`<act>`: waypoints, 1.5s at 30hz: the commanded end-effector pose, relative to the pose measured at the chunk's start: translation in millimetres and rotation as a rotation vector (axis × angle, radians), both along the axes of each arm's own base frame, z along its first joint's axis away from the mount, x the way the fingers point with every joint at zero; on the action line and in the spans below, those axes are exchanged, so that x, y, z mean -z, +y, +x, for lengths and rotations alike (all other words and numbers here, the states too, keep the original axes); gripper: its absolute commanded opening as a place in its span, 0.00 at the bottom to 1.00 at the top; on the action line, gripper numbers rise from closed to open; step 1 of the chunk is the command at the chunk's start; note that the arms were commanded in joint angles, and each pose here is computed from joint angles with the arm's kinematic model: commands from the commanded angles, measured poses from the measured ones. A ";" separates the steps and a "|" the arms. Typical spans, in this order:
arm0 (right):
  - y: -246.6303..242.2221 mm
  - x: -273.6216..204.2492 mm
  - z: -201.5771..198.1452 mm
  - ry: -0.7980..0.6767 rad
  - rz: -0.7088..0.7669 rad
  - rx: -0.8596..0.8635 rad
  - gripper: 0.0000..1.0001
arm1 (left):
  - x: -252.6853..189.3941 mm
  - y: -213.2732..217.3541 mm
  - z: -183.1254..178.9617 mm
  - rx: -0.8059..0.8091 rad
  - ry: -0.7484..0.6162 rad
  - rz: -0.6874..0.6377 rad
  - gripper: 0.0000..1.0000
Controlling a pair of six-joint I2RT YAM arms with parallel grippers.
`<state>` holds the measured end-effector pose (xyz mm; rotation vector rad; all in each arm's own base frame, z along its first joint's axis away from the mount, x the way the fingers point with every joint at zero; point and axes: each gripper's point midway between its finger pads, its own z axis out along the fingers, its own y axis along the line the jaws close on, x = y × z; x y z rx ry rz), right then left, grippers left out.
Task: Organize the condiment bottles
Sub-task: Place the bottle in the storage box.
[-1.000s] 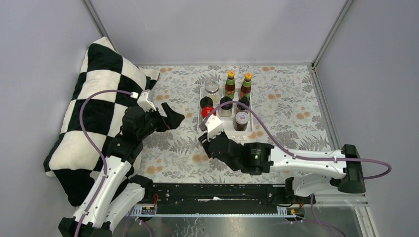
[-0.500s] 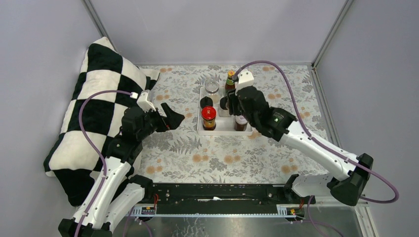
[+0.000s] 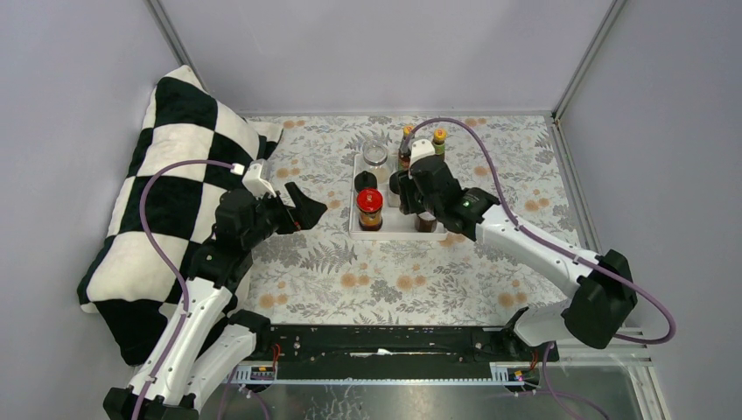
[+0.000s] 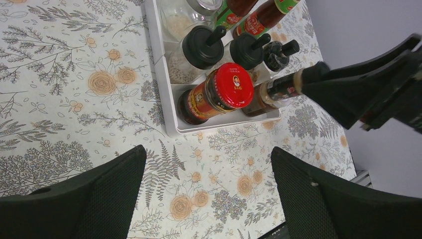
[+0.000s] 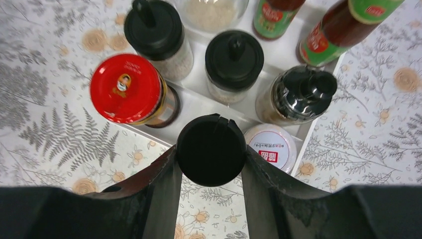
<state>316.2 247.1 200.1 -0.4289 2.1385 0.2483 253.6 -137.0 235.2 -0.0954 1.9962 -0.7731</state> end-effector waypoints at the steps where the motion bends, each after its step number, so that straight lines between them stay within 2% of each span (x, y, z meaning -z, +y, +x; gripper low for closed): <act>1: 7.0 10.9 6.7 -0.023 0.019 -0.007 0.46 | -3.1 -0.6 -0.8 0.009 -0.011 -0.013 0.99; 18: 14.9 65.6 10.5 -0.001 0.006 -0.030 0.46 | 5.1 -0.7 0.3 0.006 0.002 -0.012 0.99; 32: 23.7 87.9 17.9 0.011 -0.002 -0.038 0.46 | 6.3 -0.2 0.5 0.003 0.004 -0.009 0.99; 45: 23.5 101.7 16.6 0.038 -0.015 -0.034 0.54 | 6.2 0.0 1.2 0.001 0.005 -0.009 0.99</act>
